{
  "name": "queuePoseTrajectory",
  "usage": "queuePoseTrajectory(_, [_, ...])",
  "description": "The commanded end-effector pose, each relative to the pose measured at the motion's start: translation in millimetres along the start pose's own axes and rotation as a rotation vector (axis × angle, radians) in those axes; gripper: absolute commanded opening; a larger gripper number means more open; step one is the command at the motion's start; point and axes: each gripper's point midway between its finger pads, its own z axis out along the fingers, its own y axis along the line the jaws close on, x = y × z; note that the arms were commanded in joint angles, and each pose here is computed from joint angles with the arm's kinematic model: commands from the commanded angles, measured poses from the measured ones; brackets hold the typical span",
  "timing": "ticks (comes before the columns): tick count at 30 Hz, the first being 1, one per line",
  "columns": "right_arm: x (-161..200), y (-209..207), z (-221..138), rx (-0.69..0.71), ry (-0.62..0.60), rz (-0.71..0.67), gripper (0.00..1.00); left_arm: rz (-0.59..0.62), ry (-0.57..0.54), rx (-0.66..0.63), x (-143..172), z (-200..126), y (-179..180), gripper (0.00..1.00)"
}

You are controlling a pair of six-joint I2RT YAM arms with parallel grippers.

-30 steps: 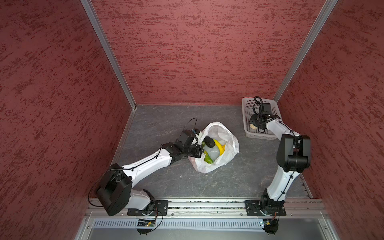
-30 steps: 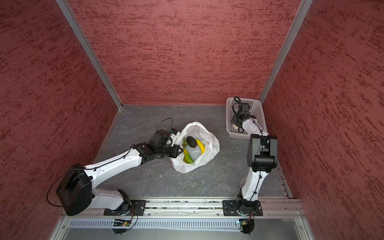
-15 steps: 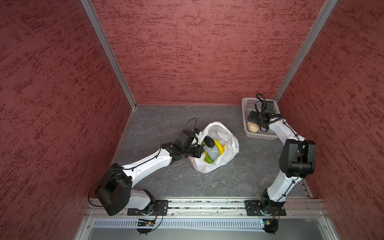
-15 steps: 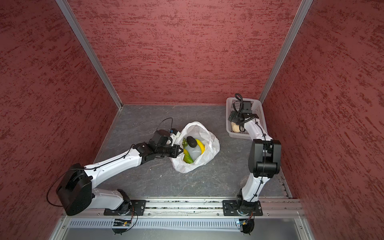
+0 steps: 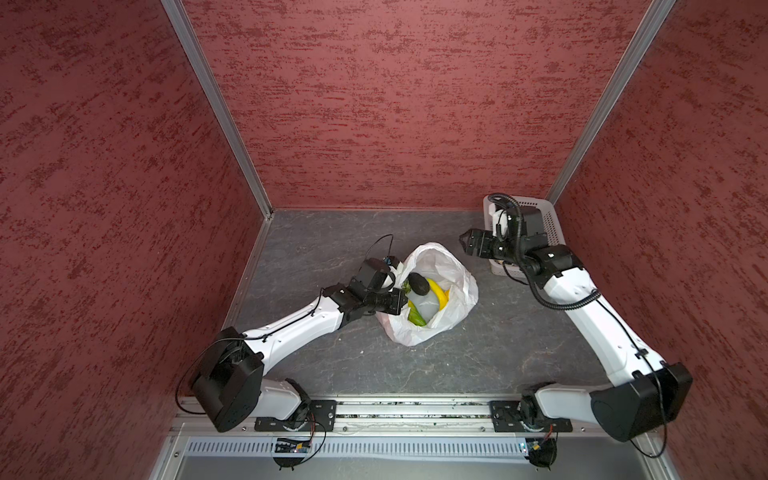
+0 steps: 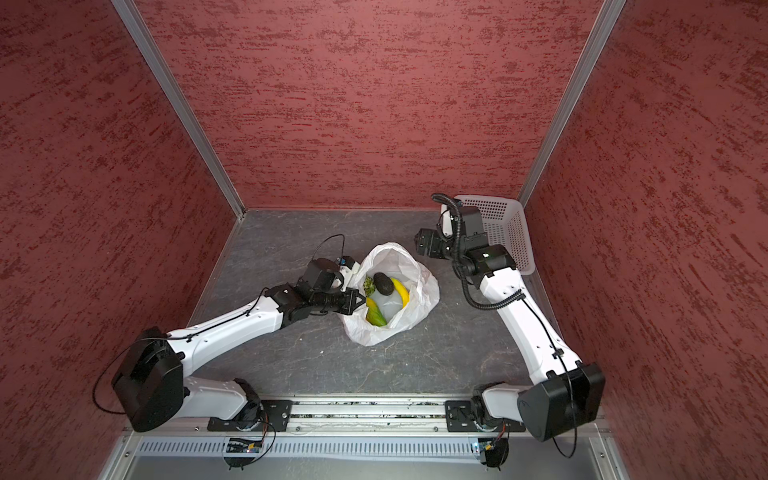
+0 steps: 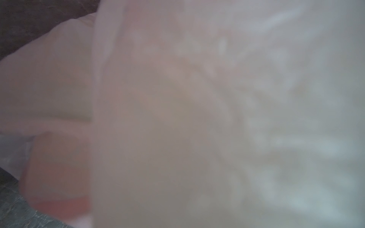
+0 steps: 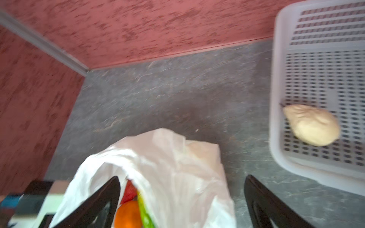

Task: Untie the knot of the plastic bag and take out the fruit
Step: Place the fruit in the basket, then pick up the fruit from the plastic bag.

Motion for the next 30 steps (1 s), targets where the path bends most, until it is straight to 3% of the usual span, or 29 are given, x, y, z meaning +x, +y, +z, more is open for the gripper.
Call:
queuePoseTrajectory(1, [35, 37, -4, -0.085, 0.102, -0.016, 0.98, 0.022, -0.034, 0.026, -14, -10, -10, 0.00])
queuePoseTrajectory(4, [53, 71, -7, -0.146, 0.130, -0.069, 0.98, 0.021, -0.036, 0.029, -15, -10, -11, 0.00])
queuePoseTrajectory(8, [86, 85, 5, -0.141, 0.206, -0.142, 0.98, 0.019, -0.039, 0.033, -16, -10, -12, 0.00])
queuePoseTrajectory(17, [162, 53, 49, -0.032, 0.335, -0.319, 0.98, 0.010, -0.055, 0.043, -22, -15, -11, 0.00])
queuePoseTrajectory(25, [193, 31, 89, 0.042, 0.409, -0.398, 0.89, 0.025, -0.058, 0.058, -29, -16, -16, 0.00])
queuePoseTrajectory(30, [189, 35, 112, 0.056, 0.385, -0.387, 0.85, 0.039, -0.051, 0.067, -28, -15, -17, 0.00])
